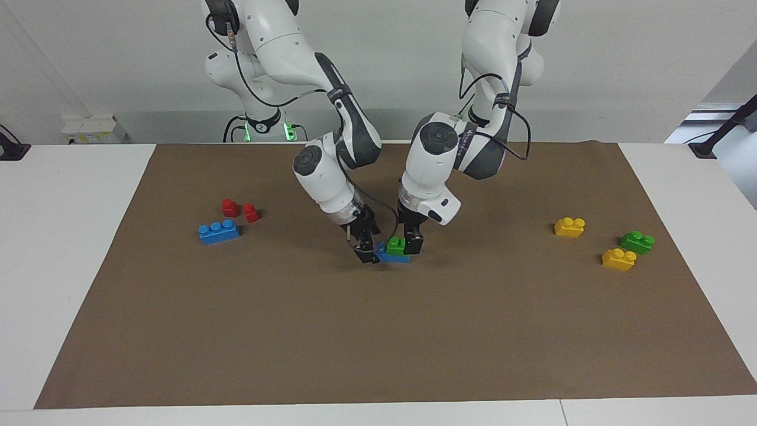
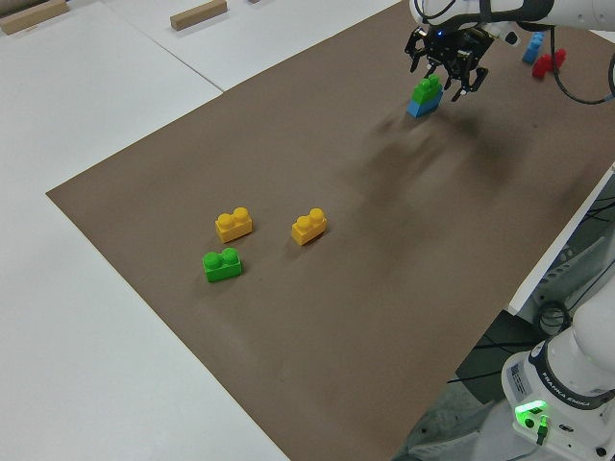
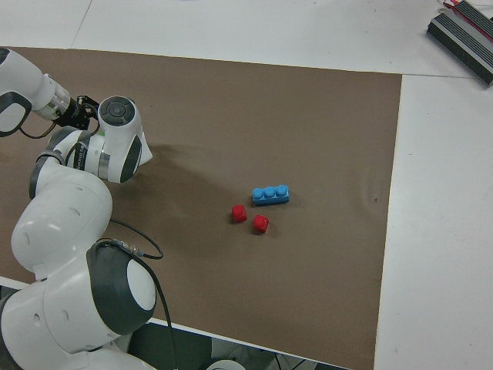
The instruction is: Remove green block with left arm and hold with right
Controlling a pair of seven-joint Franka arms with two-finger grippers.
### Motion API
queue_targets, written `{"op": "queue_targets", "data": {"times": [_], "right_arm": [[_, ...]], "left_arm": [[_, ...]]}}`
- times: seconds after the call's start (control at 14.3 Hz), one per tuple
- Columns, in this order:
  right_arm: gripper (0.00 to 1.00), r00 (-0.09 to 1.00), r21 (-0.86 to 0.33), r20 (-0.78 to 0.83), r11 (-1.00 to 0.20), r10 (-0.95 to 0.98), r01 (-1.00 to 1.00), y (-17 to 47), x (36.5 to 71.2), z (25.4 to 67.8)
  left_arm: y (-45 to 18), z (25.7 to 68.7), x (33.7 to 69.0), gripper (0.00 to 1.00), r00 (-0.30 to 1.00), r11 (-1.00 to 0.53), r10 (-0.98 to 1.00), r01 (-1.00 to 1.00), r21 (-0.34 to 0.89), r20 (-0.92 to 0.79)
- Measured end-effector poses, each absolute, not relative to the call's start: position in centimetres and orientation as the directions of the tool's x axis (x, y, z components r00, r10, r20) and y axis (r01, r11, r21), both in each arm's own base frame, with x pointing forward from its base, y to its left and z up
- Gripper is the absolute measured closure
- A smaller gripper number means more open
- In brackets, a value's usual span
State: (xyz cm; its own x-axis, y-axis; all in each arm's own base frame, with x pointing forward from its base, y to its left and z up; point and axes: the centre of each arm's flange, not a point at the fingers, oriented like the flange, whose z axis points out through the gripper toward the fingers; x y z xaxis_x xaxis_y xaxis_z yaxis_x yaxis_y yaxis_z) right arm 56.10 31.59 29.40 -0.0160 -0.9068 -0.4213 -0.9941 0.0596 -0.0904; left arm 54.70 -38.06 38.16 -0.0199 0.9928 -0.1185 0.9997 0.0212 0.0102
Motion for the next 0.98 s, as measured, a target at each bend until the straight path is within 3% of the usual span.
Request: {"op": "queue_targets", "data": {"times": [0.14,0.28,0.49,0.77,0.91,0.98], "right_arm": [[0.00,-0.002,-0.092,-0.416,0.044,-0.909,-0.995,31.6,56.1,28.9],[0.10,0.020,-0.095,-0.409,0.021,-0.912,-0.995,31.5,56.1,28.3],[0.10,0.037,-0.096,-0.399,0.002,-0.916,-0.995,31.0,56.2,27.5],[0.29,0.036,-0.096,-0.398,0.002,-0.917,-0.995,30.9,56.3,27.4],[0.31,0.036,-0.096,-0.398,0.002,-0.917,-0.995,30.9,56.3,27.4],[0.39,0.037,-0.096,-0.398,0.002,-0.916,-0.995,30.9,56.3,27.4]], "left_arm": [[-38.3,37.5,54.6,0.00,-0.018,0.018,0.994,1.000,0.000,-0.109],[-38.4,36.6,54.5,0.00,-0.022,0.022,0.995,1.000,-0.006,-0.095],[-38.4,36.2,54.6,0.00,-0.025,0.024,0.996,1.000,-0.004,-0.083],[-38.4,36.1,54.6,0.00,-0.025,0.025,0.996,1.000,-0.004,-0.080],[-38.4,35.9,54.6,0.00,-0.025,0.025,0.997,1.000,-0.004,-0.080],[-38.5,35.8,54.6,0.00,-0.025,0.025,0.997,1.000,-0.003,-0.080]]}}
